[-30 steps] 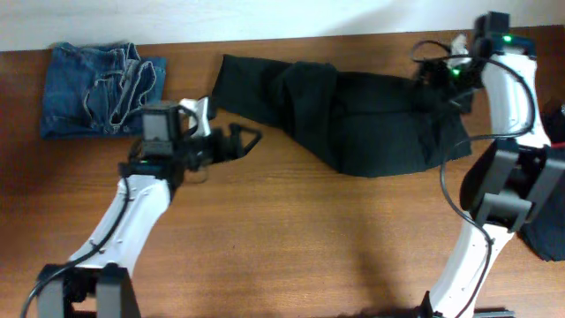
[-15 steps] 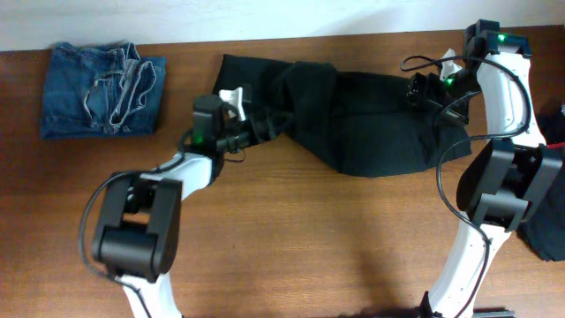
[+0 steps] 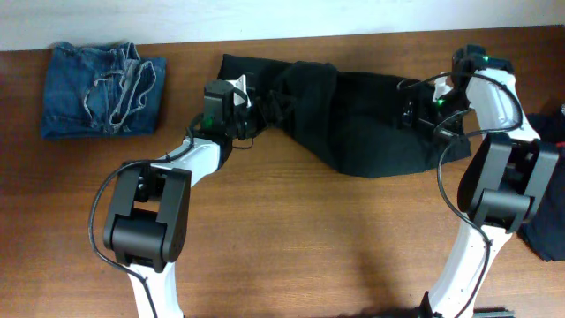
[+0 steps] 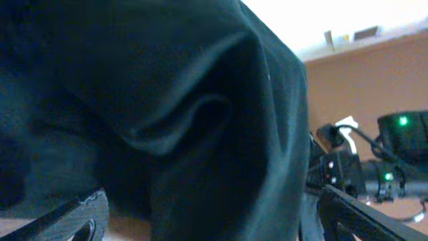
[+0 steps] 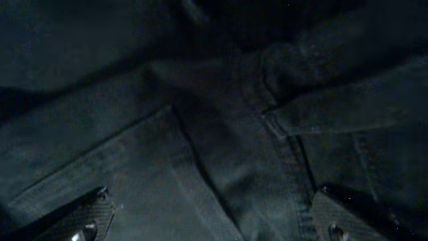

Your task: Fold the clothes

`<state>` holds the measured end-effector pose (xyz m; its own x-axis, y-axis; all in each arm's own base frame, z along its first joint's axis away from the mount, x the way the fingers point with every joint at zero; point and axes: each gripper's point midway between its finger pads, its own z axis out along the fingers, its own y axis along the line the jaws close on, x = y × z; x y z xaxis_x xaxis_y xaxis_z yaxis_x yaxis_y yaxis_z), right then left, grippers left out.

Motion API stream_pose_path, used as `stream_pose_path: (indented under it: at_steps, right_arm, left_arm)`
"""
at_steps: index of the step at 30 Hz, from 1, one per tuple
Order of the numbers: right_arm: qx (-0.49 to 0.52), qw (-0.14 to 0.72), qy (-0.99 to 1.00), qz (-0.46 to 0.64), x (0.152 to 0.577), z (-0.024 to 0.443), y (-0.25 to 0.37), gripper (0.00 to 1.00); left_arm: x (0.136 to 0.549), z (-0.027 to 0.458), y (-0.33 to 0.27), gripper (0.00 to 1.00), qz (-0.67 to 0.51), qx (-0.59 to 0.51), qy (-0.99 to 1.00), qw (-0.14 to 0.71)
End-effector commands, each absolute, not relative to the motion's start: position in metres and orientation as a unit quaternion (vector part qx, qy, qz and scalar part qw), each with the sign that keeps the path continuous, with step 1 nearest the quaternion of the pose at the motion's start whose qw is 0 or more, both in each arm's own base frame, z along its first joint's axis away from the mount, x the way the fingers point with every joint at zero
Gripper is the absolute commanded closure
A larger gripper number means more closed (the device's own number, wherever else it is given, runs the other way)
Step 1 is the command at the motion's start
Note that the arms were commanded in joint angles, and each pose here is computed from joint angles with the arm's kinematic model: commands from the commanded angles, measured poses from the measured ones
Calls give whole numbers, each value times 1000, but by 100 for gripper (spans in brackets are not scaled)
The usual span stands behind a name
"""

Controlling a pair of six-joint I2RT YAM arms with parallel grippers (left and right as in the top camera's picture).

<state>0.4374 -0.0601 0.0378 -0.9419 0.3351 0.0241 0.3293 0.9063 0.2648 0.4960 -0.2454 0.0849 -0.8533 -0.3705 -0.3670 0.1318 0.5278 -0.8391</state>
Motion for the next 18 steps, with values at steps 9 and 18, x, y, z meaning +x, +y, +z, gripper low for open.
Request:
stream_pose_path:
  at_steps: [9,18]
  right_arm:
    - [136,6,979,154,432,28,-16,1]
    - [132,18,980,150,443,27,10,1]
  left_arm:
    - [532,87,-211,1,-467,-223,808,279]
    - [544,82,-213,1,-524,-416,726,158]
